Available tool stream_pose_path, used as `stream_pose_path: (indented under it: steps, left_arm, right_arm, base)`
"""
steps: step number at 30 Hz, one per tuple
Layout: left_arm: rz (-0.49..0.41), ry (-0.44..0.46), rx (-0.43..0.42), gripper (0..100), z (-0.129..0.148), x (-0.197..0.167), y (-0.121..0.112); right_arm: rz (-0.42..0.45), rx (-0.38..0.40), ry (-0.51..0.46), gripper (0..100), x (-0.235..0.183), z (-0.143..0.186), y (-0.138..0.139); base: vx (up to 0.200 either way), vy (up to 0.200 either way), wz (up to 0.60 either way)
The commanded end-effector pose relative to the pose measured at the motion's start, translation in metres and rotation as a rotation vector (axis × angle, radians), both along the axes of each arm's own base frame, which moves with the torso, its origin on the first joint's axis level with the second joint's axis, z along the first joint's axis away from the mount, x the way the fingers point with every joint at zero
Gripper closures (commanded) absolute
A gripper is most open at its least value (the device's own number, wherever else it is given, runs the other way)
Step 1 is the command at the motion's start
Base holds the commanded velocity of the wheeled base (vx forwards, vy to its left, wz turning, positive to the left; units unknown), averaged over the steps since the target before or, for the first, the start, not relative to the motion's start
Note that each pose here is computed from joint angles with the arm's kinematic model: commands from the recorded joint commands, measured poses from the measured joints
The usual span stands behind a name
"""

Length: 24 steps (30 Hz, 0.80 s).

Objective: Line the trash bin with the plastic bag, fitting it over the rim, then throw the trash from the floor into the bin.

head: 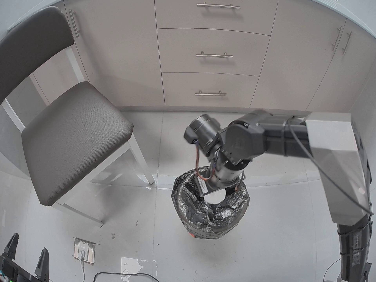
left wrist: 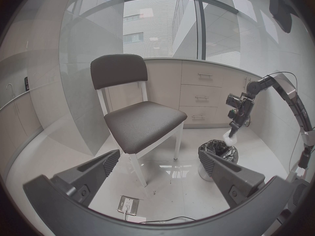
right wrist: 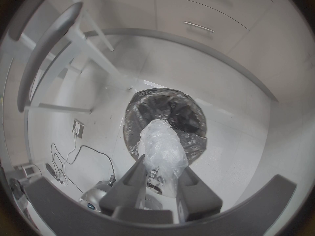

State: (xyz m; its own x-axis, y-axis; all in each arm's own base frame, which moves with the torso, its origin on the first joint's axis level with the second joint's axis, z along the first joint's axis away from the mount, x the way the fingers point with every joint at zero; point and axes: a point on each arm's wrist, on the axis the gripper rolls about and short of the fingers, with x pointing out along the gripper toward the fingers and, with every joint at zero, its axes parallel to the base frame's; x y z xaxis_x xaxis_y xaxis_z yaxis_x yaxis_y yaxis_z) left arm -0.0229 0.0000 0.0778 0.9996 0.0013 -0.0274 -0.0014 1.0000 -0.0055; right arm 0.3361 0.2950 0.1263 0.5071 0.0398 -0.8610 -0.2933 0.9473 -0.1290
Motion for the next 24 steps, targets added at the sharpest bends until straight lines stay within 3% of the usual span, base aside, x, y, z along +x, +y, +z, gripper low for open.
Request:
stream_pose_path:
  steps: [1,7,11,24]
  left_arm:
    - [0.000,-0.008,-0.001,0,-0.003,-0.001,0.000]
    - [0.000,-0.006,-0.001,0,-0.003,0.000,0.000]
    - [0.000,-0.006,-0.001,0,-0.003,0.000,0.000]
    - [0.000,-0.008,-0.001,0,-0.003,-0.001,0.000]
  right_arm:
    - [0.059,-0.066,0.029,100,-0.004,-0.037,0.021]
    - [0.065,-0.074,0.011,100,-0.001,-0.044,0.024]
    - [0.073,-0.136,-0.025,100,0.007,-0.053,0.022]
    - [0.033,-0.152,-0.007,100,0.027,-0.078,0.010]
  base:
    - [0.000,0.000,0.00]
    - [0.000,0.000,0.00]
    - [0.000,0.000,0.00]
    - [0.000,0.000,0.00]
